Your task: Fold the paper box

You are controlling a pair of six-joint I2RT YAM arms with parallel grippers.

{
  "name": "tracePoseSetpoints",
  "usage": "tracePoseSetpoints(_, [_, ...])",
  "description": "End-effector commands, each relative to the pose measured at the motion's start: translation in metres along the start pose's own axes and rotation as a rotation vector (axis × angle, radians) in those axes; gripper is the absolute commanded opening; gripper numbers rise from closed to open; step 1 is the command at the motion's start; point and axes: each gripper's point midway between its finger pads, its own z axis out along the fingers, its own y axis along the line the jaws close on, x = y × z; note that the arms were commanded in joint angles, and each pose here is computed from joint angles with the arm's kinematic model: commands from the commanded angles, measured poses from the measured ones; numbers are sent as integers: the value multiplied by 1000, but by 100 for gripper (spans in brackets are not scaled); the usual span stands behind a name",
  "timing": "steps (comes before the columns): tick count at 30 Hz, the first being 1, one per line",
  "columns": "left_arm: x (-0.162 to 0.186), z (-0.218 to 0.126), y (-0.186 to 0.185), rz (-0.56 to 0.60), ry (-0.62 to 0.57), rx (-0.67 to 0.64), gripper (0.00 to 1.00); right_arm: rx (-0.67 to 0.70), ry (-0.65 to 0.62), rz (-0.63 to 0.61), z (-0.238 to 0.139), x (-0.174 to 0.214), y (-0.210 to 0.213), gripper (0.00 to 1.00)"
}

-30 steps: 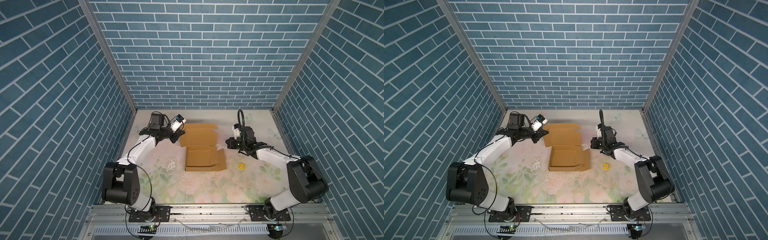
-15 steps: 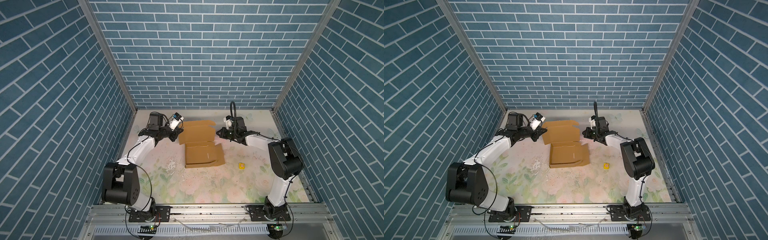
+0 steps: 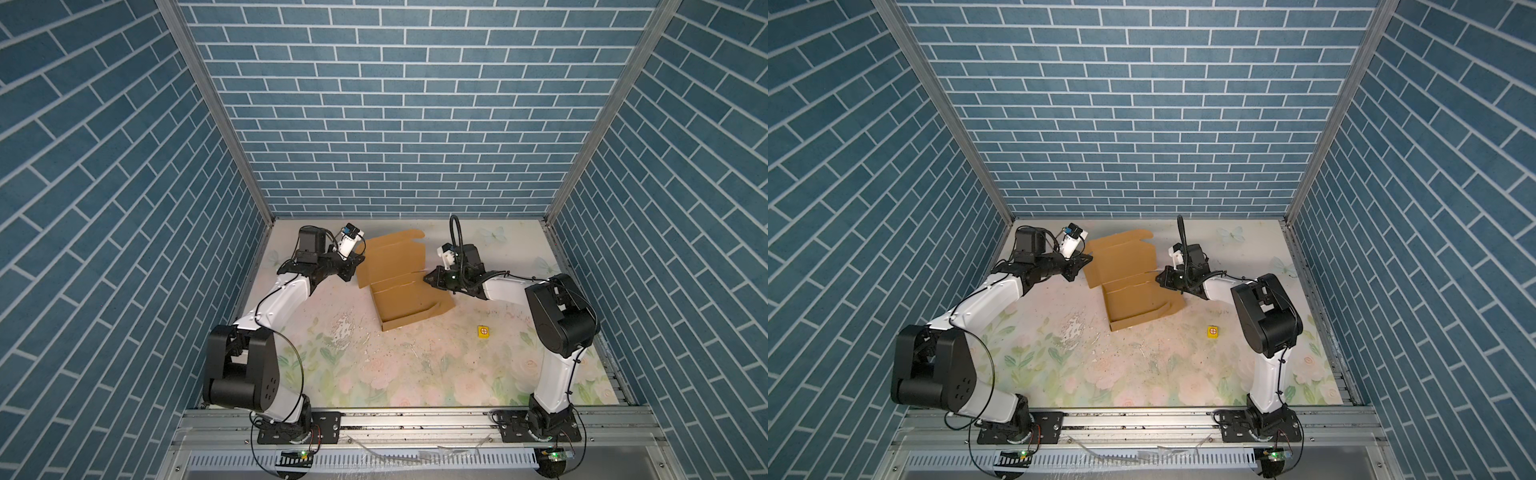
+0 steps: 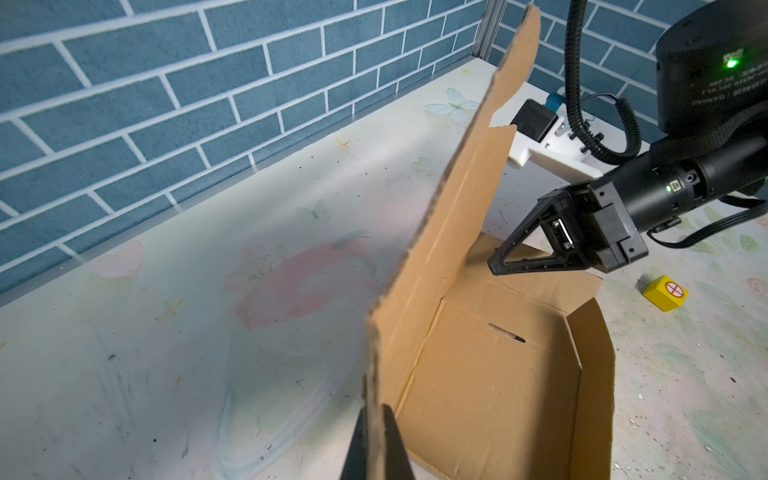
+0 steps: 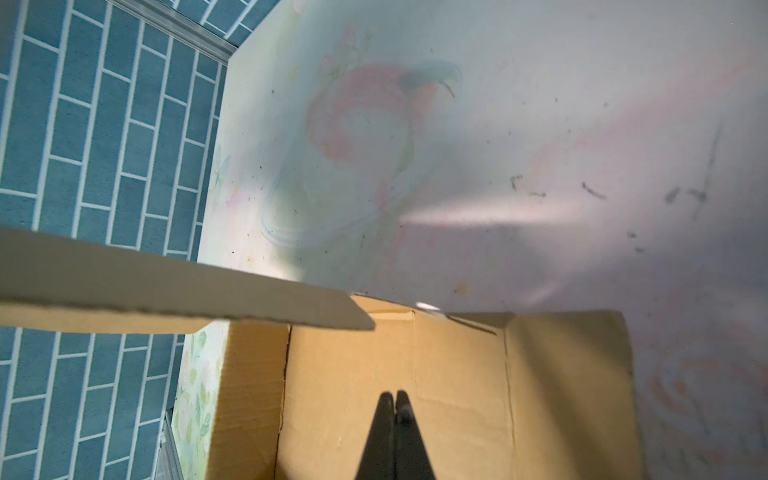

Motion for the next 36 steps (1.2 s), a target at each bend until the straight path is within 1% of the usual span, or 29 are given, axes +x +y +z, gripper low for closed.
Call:
tracePoseSetpoints(1, [2, -1, 2, -1, -1, -12, 3, -2, -10, 5, -5, -3, 2, 0])
tracePoseSetpoints(3, [2, -1, 0, -2, -1, 0, 3, 13, -30, 5, -11, -12, 1, 0])
tracePoseSetpoints(7, [0, -2, -5, 9, -11, 22, 3, 36, -99, 1, -24, -43, -6, 0])
tracePoseSetpoints(9, [2, -2, -5, 14, -7, 18, 3, 55, -102, 17, -20, -56, -16, 0])
tracePoseSetpoints(12, [-3, -4, -6, 5, -15, 21, 4, 61, -80, 39, -8, -63, -23, 0])
tracePoseSetpoints(14, [-5, -4, -5, 2, -22, 18, 4, 32, -63, 34, 0, -62, -18, 0])
tracePoseSetpoints(17, [-3, -3, -6, 3, -19, 21, 7, 6, -20, 32, 10, -54, -11, 0])
tracePoseSetpoints(21, [-6, -4, -5, -10, -26, 21, 7, -35, 18, 7, 14, -38, 5, 0])
tracePoseSetpoints(24, [-3, -1, -2, -15, -22, 9, 6, -35, 44, 15, 17, -26, 5, 0])
tracePoseSetpoints(27, [-4, -2, 1, -29, -18, -6, 3, -42, 41, 39, 14, -18, 8, 0])
tracePoseSetpoints(36, [-2, 0, 1, -26, -21, -8, 3, -55, 30, 47, 3, -3, 18, 0])
